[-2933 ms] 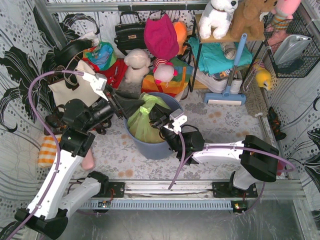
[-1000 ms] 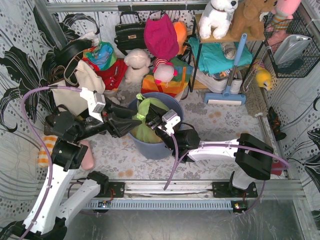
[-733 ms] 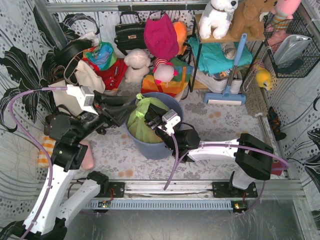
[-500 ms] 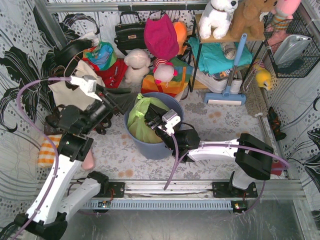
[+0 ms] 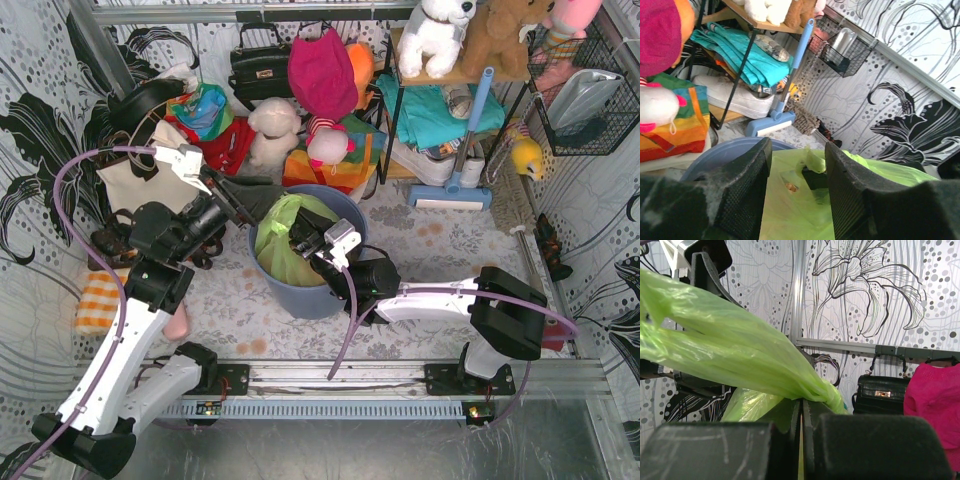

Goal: Tie the trash bag

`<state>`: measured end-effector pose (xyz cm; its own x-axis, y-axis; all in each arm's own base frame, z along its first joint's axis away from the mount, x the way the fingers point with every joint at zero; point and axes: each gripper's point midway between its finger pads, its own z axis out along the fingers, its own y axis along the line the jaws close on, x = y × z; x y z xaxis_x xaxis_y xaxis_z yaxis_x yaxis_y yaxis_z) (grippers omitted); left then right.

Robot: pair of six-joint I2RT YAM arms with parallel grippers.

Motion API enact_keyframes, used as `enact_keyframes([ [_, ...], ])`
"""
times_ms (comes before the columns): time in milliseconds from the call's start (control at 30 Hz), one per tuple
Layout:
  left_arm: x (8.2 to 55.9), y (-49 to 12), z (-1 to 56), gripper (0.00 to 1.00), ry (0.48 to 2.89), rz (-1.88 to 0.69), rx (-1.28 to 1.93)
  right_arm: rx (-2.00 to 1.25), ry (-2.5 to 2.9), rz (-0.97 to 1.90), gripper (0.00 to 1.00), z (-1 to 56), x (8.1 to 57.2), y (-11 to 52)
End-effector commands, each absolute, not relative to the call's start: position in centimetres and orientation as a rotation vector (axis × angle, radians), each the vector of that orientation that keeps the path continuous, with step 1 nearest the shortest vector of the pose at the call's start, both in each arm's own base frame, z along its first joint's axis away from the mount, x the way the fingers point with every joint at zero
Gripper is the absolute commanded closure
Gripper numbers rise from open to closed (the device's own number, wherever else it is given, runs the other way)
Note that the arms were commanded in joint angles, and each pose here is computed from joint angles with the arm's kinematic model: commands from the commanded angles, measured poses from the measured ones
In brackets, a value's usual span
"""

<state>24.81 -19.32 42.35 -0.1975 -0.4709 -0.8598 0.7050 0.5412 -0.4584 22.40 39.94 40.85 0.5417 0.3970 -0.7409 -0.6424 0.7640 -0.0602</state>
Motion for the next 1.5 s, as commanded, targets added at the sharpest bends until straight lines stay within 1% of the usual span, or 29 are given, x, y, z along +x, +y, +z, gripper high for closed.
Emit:
enact_keyframes([
  [0,23.1,-19.9,44.3,0.43,1.323,-1.140,0.284,-0.229,0.684,0.692,1.00,44.6,21.4,37.8],
  [67,23.3,-20.1,43.8,0.45,1.347,-1.147,0.289,-0.229,0.683,0.694,1.00,44.7,21.4,37.9],
  [100,23.3,-20.2,43.6,0.48,1.356,-1.148,0.291,-0.229,0.683,0.694,1.00,44.7,21.4,37.9],
  [167,23.6,-20.2,43.0,0.58,1.376,-1.142,0.278,-0.229,0.682,0.694,1.00,44.7,21.4,37.8],
  [200,23.6,-20.1,42.9,0.66,1.377,-1.141,0.276,-0.230,0.683,0.693,1.00,44.7,21.3,37.8],
  [233,23.7,-20.2,42.8,0.71,1.379,-1.142,0.276,-0.230,0.682,0.692,1.00,44.7,21.3,37.8],
  [333,23.6,-20.4,43.0,0.78,1.374,-1.154,0.287,-0.228,0.683,0.697,1.00,44.7,21.3,37.8],
  [367,23.5,-20.4,43.2,0.82,1.370,-1.158,0.292,-0.229,0.683,0.698,1.00,44.7,21.3,37.9],
  [467,23.3,-20.4,43.9,1.00,1.344,-1.166,0.300,-0.228,0.683,0.700,1.00,44.7,21.3,37.8],
  [667,22.9,-20.1,46.3,1.00,1.261,-1.162,0.306,-0.188,0.716,0.740,1.00,44.3,21.3,36.7],
  [700,23.0,-20.1,46.5,1.00,1.252,-1.152,0.308,-0.179,0.722,0.749,0.98,44.3,21.2,36.4],
  [867,23.2,-19.8,47.6,1.00,1.218,-1.113,0.312,-0.138,0.752,0.796,0.74,43.9,20.6,34.5],
  [933,23.2,-19.8,47.9,1.00,1.209,-1.111,0.319,-0.128,0.778,0.804,0.70,43.5,20.4,33.8],
  [1100,23.2,-19.9,48.6,1.00,1.188,-1.110,0.332,-0.156,0.815,0.835,0.64,43.1,19.5,32.4],
  [1233,22.9,-19.9,49.5,1.00,1.156,-1.117,0.346,-0.251,0.810,0.856,0.57,43.0,18.2,32.4],
  [1300,22.7,-20.1,49.9,1.00,1.144,-1.126,0.359,-0.333,0.795,0.857,0.51,43.3,17.4,33.1],
  [1367,22.5,-20.2,50.3,1.00,1.133,-1.135,0.369,-0.420,0.785,0.846,0.41,43.5,16.8,34.2],
  [1467,22.3,-20.3,50.8,1.00,1.122,-1.145,0.382,-0.495,0.746,0.814,0.31,43.9,16.4,35.4],
])
